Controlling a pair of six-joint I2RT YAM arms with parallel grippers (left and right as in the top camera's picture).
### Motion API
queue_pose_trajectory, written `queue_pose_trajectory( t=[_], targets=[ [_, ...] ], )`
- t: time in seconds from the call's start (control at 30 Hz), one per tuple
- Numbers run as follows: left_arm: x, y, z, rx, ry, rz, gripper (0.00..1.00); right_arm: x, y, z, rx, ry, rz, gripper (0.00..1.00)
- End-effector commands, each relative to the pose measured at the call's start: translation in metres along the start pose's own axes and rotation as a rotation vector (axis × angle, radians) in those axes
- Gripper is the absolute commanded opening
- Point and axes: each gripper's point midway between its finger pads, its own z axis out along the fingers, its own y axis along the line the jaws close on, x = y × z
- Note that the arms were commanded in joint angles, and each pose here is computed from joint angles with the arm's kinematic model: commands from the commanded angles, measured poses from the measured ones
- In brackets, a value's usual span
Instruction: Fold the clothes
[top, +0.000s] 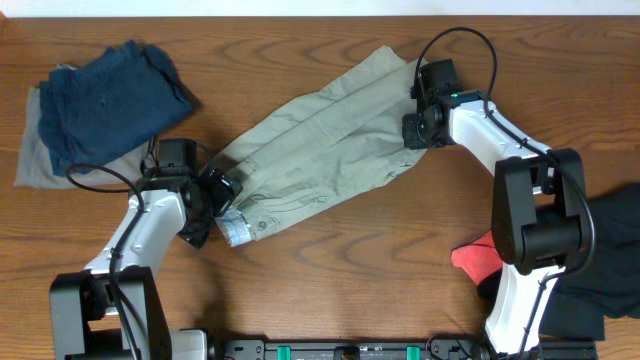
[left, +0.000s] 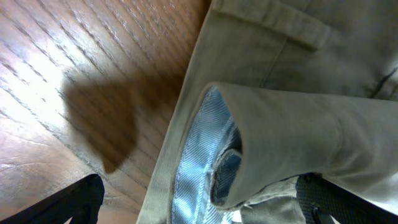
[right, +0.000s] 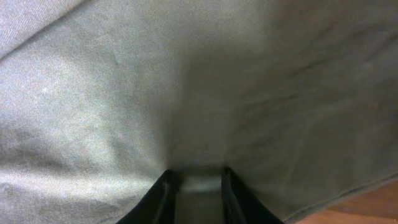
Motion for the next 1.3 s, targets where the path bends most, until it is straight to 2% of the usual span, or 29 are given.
queue_pose_trajectory(
  t=[0.0,0.07,0.13,0.2,0.33,0.43,0.47,0.57,0.77,1.0,1.27],
  targets=[
    [0.006,0.002,0.007,0.011,0.021,0.004,0.96,0.02,-0.011,0.01,0.046,0.063,0.029,0.27],
    [0.009,0.001,0.01,0.02,0.034,0.005,0.88,0.015,-0.01,0.001,0.043,0.045,0.029,0.29],
    [0.012,0.0,0.014,0.023,0.052,0.008,0.73,0.008,-0.009,-0.01,0.038,0.015,0.028,0.32],
    [0.016,-0.003,0.018,0.033,0.069,0.019,0.69,0.0,-0.007,-0.025,0.031,-0.026,0.027,0.37],
    [0.018,-0.012,0.022,0.051,0.066,0.058,0.4,-0.016,-0.003,-0.06,0.012,-0.109,0.015,0.4],
    [0.014,-0.021,0.021,0.093,0.048,0.112,0.1,-0.026,0.007,-0.085,-0.034,-0.168,-0.048,0.31],
    [0.012,-0.025,0.02,0.115,0.047,0.139,0.06,-0.028,0.011,-0.09,-0.052,-0.182,-0.063,0.25],
    [0.01,-0.035,0.01,0.173,0.061,0.238,0.06,-0.031,0.027,-0.101,-0.14,-0.206,-0.122,0.19],
    [0.013,-0.034,-0.035,0.143,0.089,0.345,0.06,-0.019,0.069,-0.102,-0.354,-0.172,-0.209,0.11],
    [0.019,-0.042,-0.096,0.167,0.062,0.388,0.06,0.011,0.116,-0.089,-0.481,-0.072,-0.289,0.1],
    [0.028,-0.041,-0.137,0.185,0.039,0.407,0.06,0.057,0.173,-0.045,-0.54,0.069,-0.397,0.08]
  ],
)
